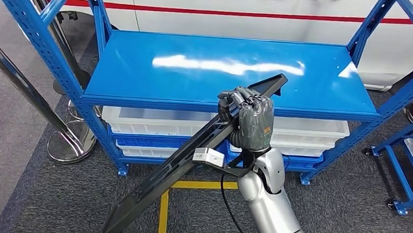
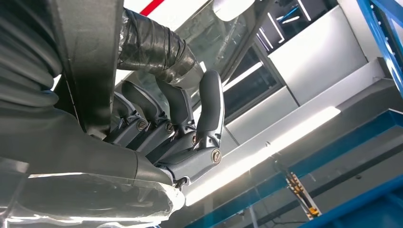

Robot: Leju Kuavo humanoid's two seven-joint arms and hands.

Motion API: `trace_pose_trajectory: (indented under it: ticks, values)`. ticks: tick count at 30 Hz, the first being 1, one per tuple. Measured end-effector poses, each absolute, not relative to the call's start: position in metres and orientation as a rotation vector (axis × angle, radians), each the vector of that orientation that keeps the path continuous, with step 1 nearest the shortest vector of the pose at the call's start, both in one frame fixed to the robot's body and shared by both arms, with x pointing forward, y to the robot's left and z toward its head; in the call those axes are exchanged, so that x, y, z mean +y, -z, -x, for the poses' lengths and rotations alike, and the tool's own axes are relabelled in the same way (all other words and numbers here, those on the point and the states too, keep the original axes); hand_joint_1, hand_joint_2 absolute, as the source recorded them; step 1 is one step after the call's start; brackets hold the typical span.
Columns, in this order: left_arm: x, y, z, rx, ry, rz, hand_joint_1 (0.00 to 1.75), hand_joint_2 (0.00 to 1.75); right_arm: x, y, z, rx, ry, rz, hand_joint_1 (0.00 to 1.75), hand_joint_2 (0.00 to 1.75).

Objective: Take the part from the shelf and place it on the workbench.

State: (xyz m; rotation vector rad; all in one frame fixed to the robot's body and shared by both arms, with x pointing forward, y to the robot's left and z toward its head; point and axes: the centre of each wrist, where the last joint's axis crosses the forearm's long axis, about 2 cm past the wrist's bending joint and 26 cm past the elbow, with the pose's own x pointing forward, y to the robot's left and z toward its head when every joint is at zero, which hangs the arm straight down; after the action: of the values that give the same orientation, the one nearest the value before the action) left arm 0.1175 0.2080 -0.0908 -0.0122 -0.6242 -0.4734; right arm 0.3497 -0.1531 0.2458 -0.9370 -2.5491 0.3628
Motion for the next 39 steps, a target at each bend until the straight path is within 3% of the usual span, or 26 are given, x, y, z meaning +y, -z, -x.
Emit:
trace_pose_trajectory:
  ticks: [39]
  values:
    - [0.1975, 0.0879, -0.1216, -0.641, 0.485, 0.041, 0.0, 1.75, -0.1548, -0.2417, -0.3471, -2.525, -0.371, 0.956, 1.75, 1.75]
